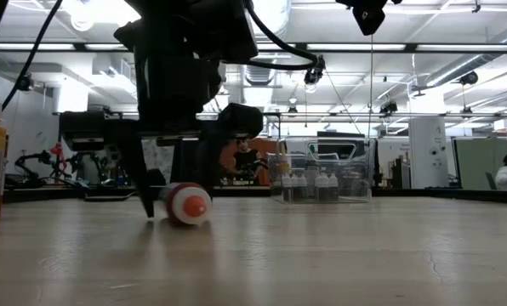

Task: Pick & Place food coloring
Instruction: Put the large orange food coloring bottle into the transparent bin

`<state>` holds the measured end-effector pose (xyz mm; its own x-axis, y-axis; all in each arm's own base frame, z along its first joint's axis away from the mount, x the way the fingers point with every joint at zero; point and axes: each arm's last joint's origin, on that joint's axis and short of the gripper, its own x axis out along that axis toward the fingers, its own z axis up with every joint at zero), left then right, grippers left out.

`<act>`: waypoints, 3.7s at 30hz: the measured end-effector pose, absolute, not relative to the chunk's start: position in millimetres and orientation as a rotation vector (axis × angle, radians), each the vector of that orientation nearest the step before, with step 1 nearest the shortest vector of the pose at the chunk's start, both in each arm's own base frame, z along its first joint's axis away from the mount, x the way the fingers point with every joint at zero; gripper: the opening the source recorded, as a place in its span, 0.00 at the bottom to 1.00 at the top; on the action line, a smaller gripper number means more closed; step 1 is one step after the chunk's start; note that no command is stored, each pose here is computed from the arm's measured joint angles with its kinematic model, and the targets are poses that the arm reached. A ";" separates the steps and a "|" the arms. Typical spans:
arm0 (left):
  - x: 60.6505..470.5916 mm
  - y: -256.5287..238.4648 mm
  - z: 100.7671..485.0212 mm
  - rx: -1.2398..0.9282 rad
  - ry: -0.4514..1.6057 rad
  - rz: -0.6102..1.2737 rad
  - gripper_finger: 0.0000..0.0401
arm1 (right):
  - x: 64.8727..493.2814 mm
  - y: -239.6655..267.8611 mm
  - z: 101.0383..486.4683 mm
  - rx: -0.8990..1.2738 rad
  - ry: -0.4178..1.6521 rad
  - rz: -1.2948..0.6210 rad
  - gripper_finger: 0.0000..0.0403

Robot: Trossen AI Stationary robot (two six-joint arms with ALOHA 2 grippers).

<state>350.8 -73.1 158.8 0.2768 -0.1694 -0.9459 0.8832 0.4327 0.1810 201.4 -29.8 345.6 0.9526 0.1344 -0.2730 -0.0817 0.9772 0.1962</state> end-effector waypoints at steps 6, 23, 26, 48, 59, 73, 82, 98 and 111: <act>350.8 -73.1 158.8 0.835 1.048 -0.829 0.38 | 201.5 -30.0 345.5 0.183 0.290 0.106 0.29; 376.8 -77.9 188.3 0.544 0.959 -0.561 0.20 | 201.7 -30.9 353.6 0.238 0.249 0.073 0.29; 385.2 -79.1 203.5 0.485 0.924 -0.507 0.20 | 199.6 -30.4 363.6 0.222 0.220 0.078 0.29; 420.1 -62.9 297.2 0.096 0.694 0.026 0.20 | 152.6 -29.7 468.0 -0.002 0.045 -0.173 0.28; 421.9 -59.0 329.1 -0.051 0.513 0.101 0.20 | 141.4 -30.7 472.2 0.003 0.045 -0.279 0.34; 422.7 -58.7 368.6 -0.112 0.232 0.095 0.20 | 149.1 -26.4 464.1 0.097 0.114 -0.099 0.66; 422.1 -58.6 386.5 -0.120 0.089 0.083 0.20 | 143.7 -16.6 469.6 0.197 0.079 0.174 0.75; 419.7 -60.9 392.2 -0.116 0.066 0.065 0.20 | 174.4 3.6 452.8 0.160 0.103 0.220 0.73; 415.4 -61.2 401.3 -0.124 0.020 0.059 0.20 | 176.1 9.1 446.7 0.181 0.105 0.239 0.70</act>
<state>415.4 -61.2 401.3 0.9980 0.0580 -0.0232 -0.0604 0.9905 -0.1233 176.1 9.1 446.7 0.9661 0.2447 -0.0821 -0.2257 0.9553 0.1908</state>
